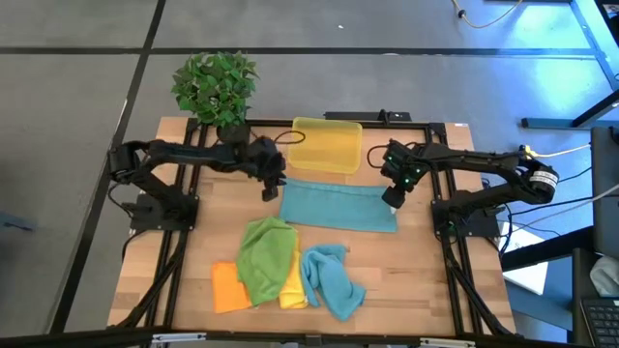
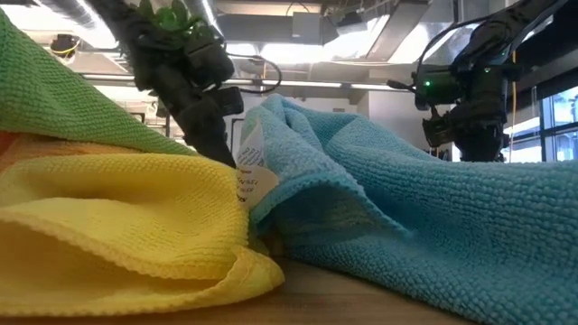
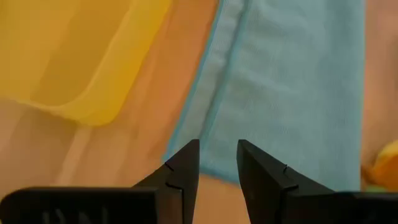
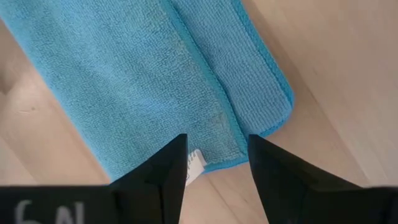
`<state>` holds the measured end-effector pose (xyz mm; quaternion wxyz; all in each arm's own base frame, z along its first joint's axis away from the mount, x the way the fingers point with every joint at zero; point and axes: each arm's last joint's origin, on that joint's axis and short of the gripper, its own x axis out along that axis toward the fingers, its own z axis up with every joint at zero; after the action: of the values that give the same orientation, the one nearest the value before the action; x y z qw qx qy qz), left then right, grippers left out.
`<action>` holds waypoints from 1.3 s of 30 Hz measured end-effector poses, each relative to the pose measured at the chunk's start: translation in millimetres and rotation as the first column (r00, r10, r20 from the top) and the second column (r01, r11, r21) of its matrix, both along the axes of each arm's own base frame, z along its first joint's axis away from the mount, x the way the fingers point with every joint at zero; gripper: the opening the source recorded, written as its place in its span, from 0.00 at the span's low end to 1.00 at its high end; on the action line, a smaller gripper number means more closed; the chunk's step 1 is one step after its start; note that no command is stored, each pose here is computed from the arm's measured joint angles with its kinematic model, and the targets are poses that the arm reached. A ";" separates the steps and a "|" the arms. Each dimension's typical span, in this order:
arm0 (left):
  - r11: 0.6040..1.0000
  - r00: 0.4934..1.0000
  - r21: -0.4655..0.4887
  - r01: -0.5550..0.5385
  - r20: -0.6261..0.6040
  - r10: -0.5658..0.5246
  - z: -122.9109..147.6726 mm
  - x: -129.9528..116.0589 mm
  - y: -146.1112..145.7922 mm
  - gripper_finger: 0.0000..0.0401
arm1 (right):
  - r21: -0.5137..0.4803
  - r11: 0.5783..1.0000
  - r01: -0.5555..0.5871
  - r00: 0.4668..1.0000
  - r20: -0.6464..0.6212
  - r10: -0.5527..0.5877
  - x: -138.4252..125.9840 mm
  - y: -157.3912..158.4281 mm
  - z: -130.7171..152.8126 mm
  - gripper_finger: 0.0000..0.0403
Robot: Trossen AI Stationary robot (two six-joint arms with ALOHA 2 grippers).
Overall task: Fold microfiber towels
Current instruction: Fold the left blue microfiber towel
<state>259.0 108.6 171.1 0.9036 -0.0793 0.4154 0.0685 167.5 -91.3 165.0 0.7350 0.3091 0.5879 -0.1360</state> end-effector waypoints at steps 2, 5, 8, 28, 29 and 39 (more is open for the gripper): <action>1.000 1.000 -0.018 0.020 -0.001 -0.020 5.7 -0.4 6.4 0.25 | 0.000 1.000 0.000 1.000 0.000 0.000 0.0 0.0 0.0 0.42; 0.996 0.998 -0.064 0.056 0.007 -0.056 3.7 -0.1 11.5 0.25 | -0.002 1.000 0.005 1.000 -0.003 -0.005 -0.1 -0.1 0.0 0.42; 0.990 0.997 -0.123 0.064 -0.035 -0.068 -6.7 -1.2 11.9 0.25 | -0.023 0.999 0.025 0.999 -0.026 -0.026 -0.9 -0.7 -0.4 0.42; 0.964 0.987 -0.227 -0.141 -0.106 0.120 -37.5 10.0 19.0 0.34 | -0.038 0.999 0.039 0.998 -0.057 -0.041 -2.7 -0.6 -0.9 0.42; 0.962 0.986 -0.227 -0.151 -0.108 0.129 -38.2 11.0 18.2 0.34 | -0.038 0.999 0.037 0.998 -0.057 -0.040 -2.7 -0.6 -0.9 0.42; 0.950 0.964 -0.174 -0.261 -0.098 0.247 -37.9 24.0 2.1 0.35 | -0.039 0.999 0.031 0.998 -0.055 -0.033 -2.6 -0.6 -0.9 0.42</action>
<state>283.0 110.7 133.2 0.8597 -0.2132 0.4399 0.1480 164.9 -91.9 164.1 0.7218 0.3004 0.6006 -0.1675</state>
